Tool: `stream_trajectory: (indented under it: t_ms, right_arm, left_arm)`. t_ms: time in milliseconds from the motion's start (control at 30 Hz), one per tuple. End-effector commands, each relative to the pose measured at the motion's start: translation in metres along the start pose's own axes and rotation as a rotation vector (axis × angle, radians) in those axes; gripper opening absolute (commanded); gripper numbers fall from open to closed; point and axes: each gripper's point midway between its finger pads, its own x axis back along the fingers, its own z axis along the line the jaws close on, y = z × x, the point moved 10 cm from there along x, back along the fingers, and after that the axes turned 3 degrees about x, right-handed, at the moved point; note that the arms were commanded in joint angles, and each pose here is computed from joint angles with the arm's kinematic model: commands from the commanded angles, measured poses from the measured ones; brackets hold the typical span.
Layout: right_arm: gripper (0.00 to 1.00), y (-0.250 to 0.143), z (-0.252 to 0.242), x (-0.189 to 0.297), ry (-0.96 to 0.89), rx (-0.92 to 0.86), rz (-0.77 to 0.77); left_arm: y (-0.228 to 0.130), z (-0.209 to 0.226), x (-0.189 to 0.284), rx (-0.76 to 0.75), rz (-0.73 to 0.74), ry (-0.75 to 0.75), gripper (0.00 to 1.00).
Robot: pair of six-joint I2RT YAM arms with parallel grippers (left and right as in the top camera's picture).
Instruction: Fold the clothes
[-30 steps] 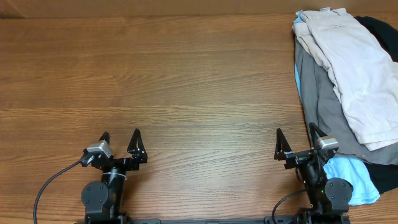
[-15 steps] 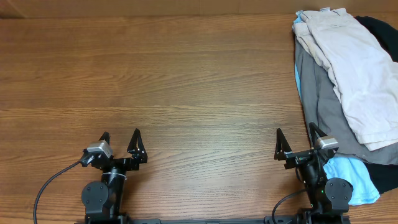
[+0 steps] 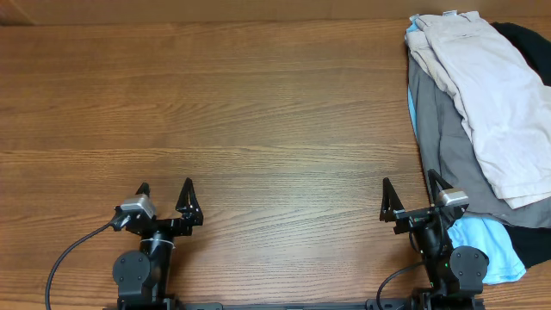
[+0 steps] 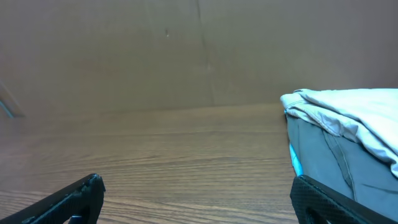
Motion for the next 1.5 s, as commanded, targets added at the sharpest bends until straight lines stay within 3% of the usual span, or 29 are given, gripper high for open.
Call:
stream_trajectory:
  t_ms: [0,167,300,700,900,1200,1467]
  right_arm:
    - [1.0,-0.002,-0.001,0.0,-0.005,-0.007,-0.005]
    - [1.0,-0.002,-0.001,0.0,-0.008,-0.002,-0.005]
    - [1.0,-0.002,-0.011,0.001,-0.141,0.033,-0.012]
    - [1.0,-0.003,-0.011,0.001,-0.144,0.032,-0.002]
    - [1.0,0.006,-0.012,0.001,-0.174,0.042,-0.067]
    - [1.0,0.039,0.001,0.006,-0.035,0.071,-0.205]
    - [1.0,0.109,0.017,0.013,0.068,0.098,-0.252]
  left_arm:
    - [0.001,0.004,0.001,-0.041,-0.019,0.037,1.0]
    - [0.001,0.004,0.001,-0.041,-0.019,0.037,1.0]
    - [0.002,0.003,0.001,-0.042,-0.026,0.034,1.0]
    - [0.001,0.004,0.001,-0.041,-0.02,0.038,1.0]
    - [0.003,0.003,0.001,-0.042,-0.031,0.028,1.0]
    - [0.009,-0.01,0.003,-0.101,-0.014,-0.091,1.0]
    - [0.068,-0.039,0.013,-0.161,0.013,-0.12,1.0]
